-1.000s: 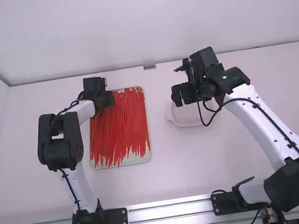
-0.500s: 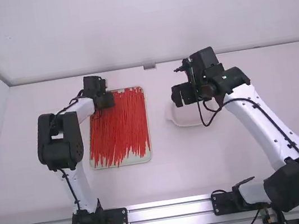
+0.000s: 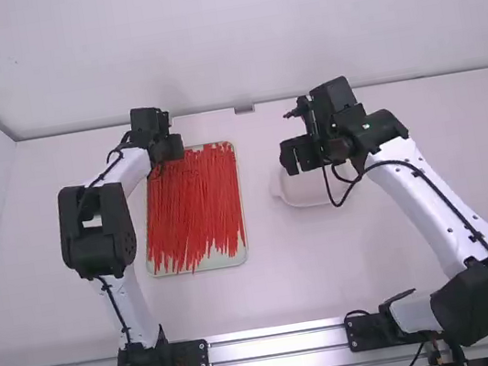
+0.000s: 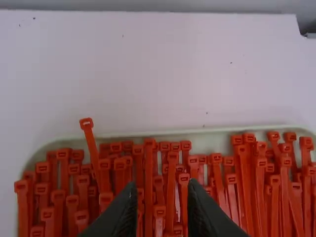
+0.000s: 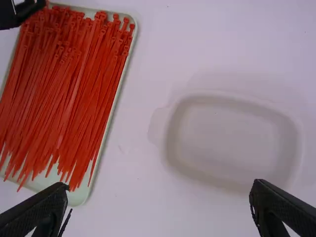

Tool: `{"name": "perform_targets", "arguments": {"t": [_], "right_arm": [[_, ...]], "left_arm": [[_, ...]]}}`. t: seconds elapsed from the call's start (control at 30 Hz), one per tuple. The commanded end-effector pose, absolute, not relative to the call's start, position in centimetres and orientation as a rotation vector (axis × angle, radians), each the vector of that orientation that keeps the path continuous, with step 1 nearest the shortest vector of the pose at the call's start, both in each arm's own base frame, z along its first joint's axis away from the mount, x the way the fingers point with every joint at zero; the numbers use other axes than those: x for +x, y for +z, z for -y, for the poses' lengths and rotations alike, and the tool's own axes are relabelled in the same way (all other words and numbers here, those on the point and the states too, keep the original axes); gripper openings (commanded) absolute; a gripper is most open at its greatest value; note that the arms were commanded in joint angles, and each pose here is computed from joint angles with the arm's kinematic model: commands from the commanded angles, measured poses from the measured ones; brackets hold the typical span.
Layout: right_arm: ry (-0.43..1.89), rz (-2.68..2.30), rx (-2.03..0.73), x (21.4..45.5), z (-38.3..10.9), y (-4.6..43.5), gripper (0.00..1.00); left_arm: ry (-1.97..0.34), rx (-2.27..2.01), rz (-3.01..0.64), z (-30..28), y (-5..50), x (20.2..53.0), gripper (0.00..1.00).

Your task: Fasten the cable tie

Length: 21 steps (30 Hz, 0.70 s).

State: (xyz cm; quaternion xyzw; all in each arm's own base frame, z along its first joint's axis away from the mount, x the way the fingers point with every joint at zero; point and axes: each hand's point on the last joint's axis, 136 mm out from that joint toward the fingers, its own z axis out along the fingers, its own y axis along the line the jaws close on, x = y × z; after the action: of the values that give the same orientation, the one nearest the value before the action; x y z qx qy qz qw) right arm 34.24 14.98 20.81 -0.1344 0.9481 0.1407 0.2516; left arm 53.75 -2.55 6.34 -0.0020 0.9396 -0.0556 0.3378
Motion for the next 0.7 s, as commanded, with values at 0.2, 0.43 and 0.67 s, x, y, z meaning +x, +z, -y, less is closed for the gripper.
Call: {"name": "perform_targets", "arguments": {"t": [0.2,0.43,0.67], "right_arm": [[0.384,-2.57,-0.372,34.7,-15.2,21.1,0.98],[0.384,-2.597,-0.37,34.2,-15.1,20.1,0.98],[0.388,-2.611,-0.351,34.1,-15.0,19.7,0.98]], "left_arm": [[-0.146,0.017,-2.479,3.4,4.5,53.9,0.27],[-0.149,0.011,-2.525,3.4,2.5,53.4,0.24],[-0.148,0.013,-2.518,3.5,2.5,53.5,0.25]]}}
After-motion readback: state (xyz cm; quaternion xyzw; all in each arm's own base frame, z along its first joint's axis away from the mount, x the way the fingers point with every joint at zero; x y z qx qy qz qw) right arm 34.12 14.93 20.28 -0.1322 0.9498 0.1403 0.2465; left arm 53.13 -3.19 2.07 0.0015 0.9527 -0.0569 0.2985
